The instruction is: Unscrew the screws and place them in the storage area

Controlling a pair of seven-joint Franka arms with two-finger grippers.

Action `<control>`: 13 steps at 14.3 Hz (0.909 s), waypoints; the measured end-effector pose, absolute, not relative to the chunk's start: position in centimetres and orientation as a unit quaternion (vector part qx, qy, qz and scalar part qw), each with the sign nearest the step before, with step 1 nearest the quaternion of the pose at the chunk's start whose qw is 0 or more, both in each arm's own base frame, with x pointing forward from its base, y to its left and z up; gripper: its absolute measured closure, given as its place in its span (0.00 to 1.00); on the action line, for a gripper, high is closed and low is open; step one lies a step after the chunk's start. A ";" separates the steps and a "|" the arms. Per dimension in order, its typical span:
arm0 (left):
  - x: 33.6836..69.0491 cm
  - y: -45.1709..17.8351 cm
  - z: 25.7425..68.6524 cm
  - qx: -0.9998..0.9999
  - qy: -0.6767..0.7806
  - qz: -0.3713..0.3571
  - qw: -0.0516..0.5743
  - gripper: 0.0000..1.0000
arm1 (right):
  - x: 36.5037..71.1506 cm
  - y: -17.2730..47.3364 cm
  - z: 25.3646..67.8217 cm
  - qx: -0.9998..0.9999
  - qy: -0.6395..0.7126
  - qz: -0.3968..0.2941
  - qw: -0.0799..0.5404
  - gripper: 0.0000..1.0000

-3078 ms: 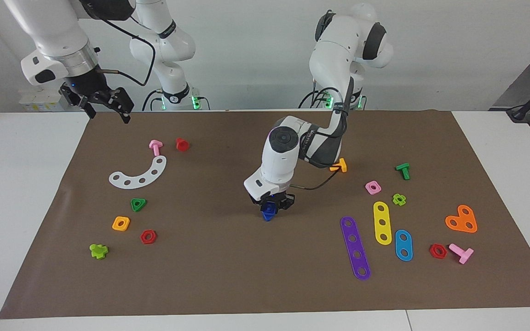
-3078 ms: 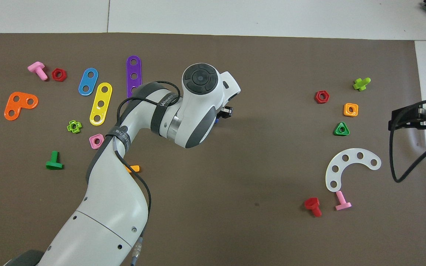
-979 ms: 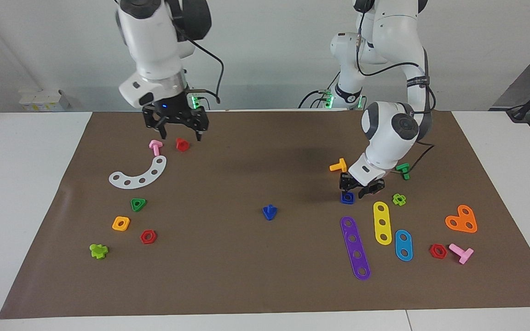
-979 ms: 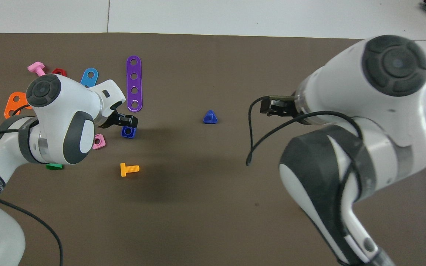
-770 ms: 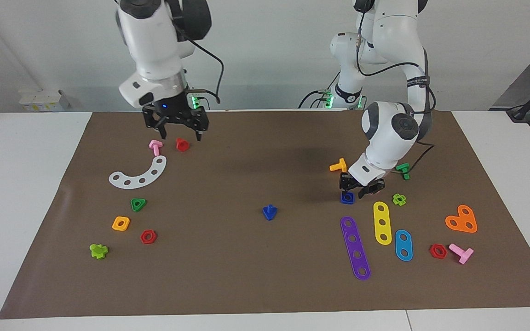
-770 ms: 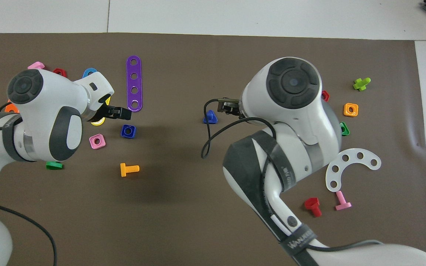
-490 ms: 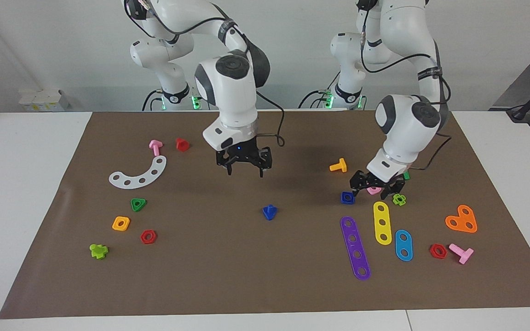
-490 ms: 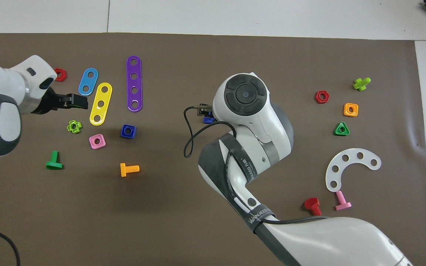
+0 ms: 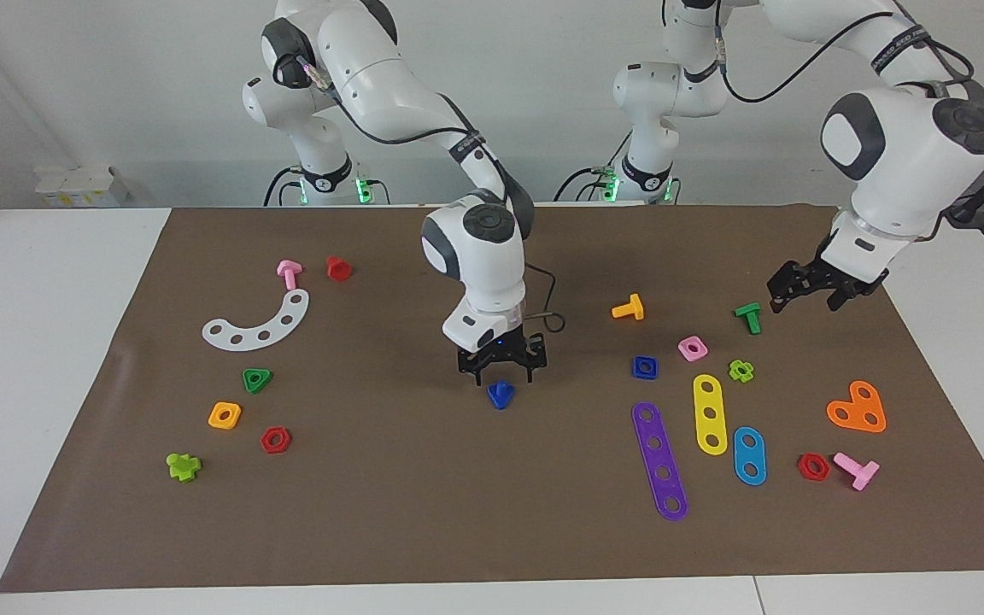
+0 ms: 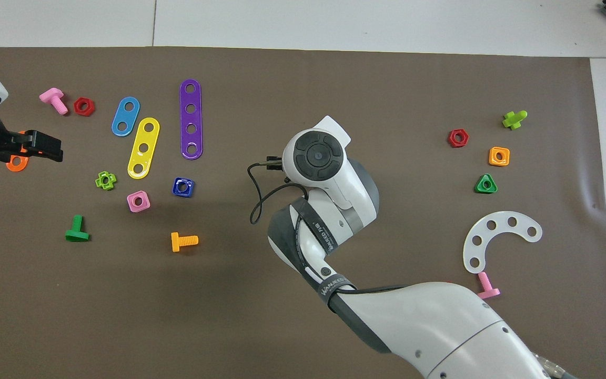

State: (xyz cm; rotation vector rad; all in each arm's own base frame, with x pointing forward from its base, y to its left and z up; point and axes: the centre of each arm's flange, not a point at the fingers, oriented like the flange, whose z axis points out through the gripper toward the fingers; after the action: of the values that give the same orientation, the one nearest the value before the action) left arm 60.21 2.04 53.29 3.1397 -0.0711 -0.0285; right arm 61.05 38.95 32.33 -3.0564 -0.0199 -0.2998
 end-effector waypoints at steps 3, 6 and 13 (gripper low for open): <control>59.2 2.3 57.2 0.999 -0.020 -0.029 0.003 0.00 | 61.1 38.8 31.9 -0.994 -0.026 -0.100 0.029 0.33; 57.9 2.5 60.0 0.999 -0.021 -0.026 0.007 0.00 | 61.0 38.7 31.2 -0.994 -0.031 -0.104 0.029 0.48; 57.2 1.9 61.0 0.999 -0.027 -0.021 0.010 0.00 | 60.9 38.7 30.7 -0.993 -0.037 -0.111 0.031 0.67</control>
State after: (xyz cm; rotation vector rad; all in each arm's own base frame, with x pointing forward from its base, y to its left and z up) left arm 57.21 1.86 61.01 3.1206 -0.0849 -0.0660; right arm 60.87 38.67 30.65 -3.0587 -0.1138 -0.3422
